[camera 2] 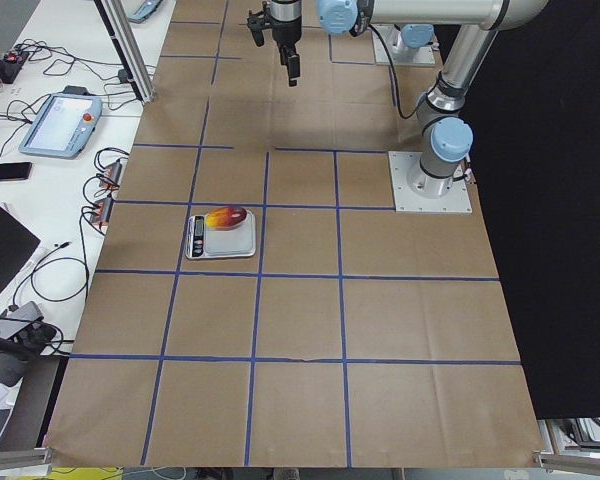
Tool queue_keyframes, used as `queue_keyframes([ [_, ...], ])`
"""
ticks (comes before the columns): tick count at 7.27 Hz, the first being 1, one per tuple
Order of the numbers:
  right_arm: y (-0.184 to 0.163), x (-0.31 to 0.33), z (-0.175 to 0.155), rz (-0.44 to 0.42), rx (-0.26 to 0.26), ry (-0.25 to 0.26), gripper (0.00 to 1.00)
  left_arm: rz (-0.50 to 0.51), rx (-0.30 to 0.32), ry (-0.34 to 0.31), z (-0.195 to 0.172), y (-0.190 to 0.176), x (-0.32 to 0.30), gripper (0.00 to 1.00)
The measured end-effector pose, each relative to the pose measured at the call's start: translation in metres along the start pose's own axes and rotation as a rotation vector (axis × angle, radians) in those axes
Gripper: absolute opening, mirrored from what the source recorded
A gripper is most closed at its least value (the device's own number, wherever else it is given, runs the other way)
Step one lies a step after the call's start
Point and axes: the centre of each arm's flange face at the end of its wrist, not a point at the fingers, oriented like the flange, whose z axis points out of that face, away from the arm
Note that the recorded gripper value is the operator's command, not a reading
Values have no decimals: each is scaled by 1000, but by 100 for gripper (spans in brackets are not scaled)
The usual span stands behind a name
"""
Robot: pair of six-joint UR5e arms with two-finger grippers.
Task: Weigh mango
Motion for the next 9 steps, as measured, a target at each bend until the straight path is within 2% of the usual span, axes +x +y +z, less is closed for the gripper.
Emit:
queue_keyframes([
  [2,0,0,0,0,0,0,100,24,-3,-1,1,2,4,100],
  [6,0,0,0,0,0,0,100,179,-9,3,1,6,6,100],
  [9,0,0,0,0,0,0,100,196,-9,4,0,6,6,100],
])
